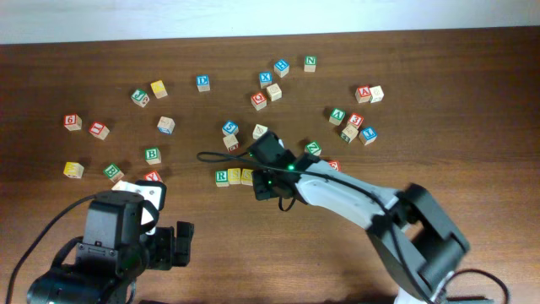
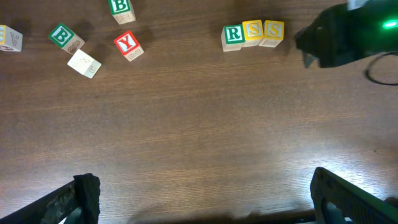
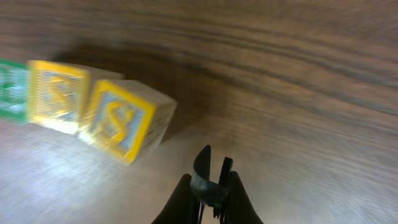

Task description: Spell out RSS

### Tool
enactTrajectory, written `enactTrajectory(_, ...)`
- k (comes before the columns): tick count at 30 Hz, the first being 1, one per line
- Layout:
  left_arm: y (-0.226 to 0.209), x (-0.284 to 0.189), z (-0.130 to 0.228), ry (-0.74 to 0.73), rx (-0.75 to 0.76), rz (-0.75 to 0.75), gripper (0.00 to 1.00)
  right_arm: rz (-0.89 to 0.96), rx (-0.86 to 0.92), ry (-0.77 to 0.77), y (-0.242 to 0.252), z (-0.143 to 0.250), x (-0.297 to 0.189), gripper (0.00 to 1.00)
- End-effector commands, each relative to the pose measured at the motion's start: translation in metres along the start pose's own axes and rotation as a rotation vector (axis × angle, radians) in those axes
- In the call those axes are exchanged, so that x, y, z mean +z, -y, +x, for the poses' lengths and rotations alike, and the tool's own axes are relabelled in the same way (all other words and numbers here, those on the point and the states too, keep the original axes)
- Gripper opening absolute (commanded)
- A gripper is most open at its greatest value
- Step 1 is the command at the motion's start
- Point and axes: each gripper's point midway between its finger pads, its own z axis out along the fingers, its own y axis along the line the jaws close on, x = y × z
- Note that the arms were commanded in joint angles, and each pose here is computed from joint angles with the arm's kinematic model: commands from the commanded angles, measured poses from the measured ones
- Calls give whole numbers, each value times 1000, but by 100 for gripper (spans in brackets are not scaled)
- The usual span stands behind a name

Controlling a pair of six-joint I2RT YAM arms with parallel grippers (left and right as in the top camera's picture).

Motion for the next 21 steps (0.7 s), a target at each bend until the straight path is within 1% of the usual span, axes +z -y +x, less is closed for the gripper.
enactTrajectory(1, 0, -2, -1, 9, 11, 0, 99, -29, 5, 31, -9, -19, 10, 4)
enactTrajectory(4, 0, -2, -1, 9, 11, 1, 99, -65, 11, 64, -14, -30, 14, 4)
enactTrajectory(9, 0, -2, -1, 9, 11, 1, 99, -77, 10, 80, -16, -34, 15, 4)
enactTrajectory(12, 0, -2, -1, 9, 11, 0, 99, -62, 15, 64, -12, -31, 15, 4)
enactTrajectory(14, 0, -2, -1, 9, 11, 0, 99, -26, 48, 29, 0, -39, -2, 4)
enactTrajectory(16, 0, -2, -1, 9, 11, 0, 99, 30, 107, 64, 20, -71, -58, 4)
enactTrajectory(18, 0, -2, -1, 9, 11, 0, 99, 88, 131, 164, 35, -98, -130, 4)
enactTrajectory(19, 0, -2, -1, 9, 11, 0, 99, 98, 123, 214, 39, -104, -166, 4)
enactTrajectory(21, 0, -2, -1, 9, 11, 0, 99, 105, 98, 293, 43, -92, -233, 4)
